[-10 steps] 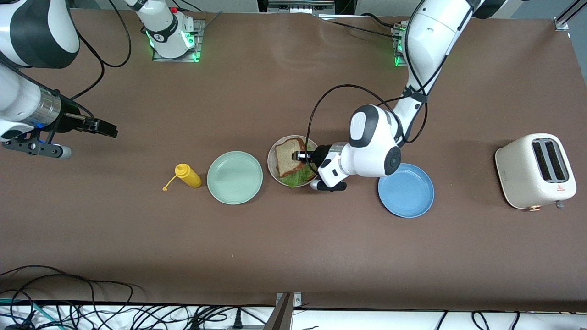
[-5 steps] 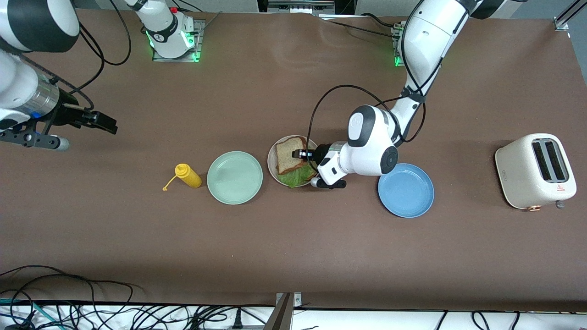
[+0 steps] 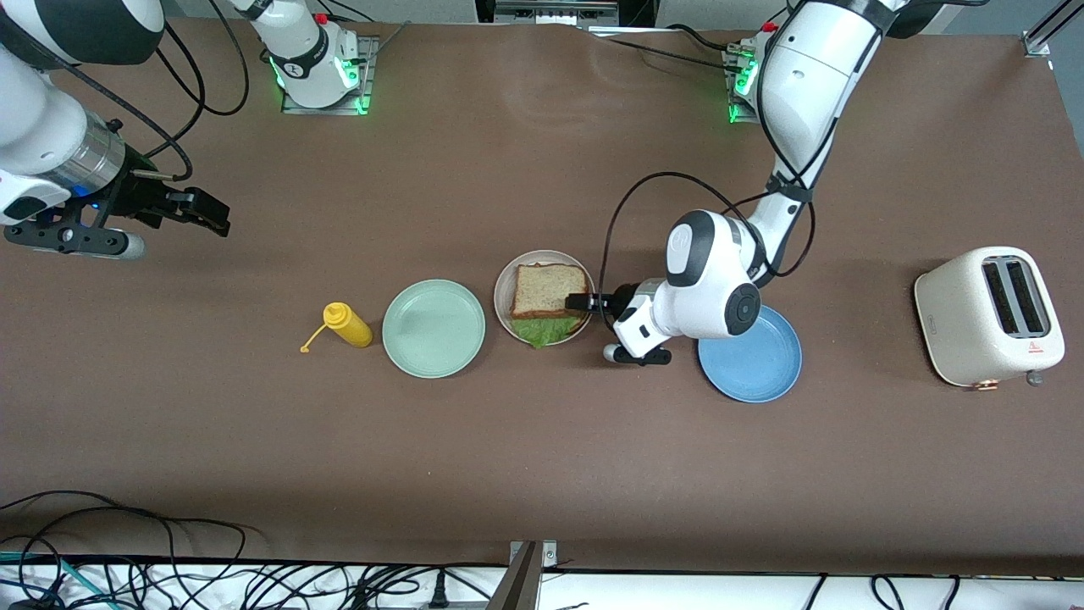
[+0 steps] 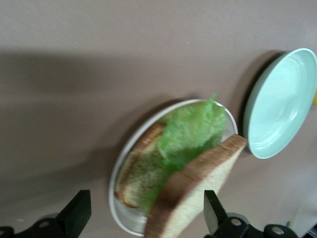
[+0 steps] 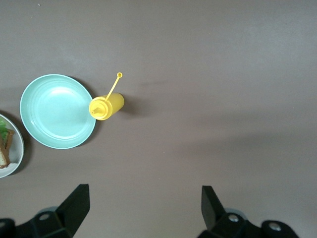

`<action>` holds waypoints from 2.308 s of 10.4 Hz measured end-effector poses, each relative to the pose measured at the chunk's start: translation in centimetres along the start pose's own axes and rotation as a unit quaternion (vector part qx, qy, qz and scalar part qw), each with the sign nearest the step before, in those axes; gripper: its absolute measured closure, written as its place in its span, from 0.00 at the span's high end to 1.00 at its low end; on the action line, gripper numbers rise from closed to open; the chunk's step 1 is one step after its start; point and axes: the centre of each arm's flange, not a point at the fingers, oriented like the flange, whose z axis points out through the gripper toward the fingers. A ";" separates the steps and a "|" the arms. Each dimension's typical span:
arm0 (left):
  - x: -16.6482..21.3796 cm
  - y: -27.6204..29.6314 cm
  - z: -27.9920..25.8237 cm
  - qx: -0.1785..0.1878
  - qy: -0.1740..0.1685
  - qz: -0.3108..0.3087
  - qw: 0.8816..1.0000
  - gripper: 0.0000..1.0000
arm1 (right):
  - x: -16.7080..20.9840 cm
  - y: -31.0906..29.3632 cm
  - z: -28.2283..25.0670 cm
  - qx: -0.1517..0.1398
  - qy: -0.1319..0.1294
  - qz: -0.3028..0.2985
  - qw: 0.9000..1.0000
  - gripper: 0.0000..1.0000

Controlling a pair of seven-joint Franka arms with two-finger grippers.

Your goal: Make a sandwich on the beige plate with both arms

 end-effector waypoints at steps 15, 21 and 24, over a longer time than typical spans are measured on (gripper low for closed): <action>-5.8 -4.8 -37.6 0.262 0.144 0.008 0.954 1.00 | -0.2 1.4 -1.5 0.002 0.017 0.013 1.000 1.00; -15.7 -3.2 -46.8 0.254 0.133 0.025 0.958 1.00 | 0.2 1.2 -2.2 0.005 0.025 0.011 1.000 1.00; -20.1 -3.6 -48.6 0.252 0.119 0.027 0.960 1.00 | 0.3 1.2 -2.0 0.005 0.023 0.011 1.000 1.00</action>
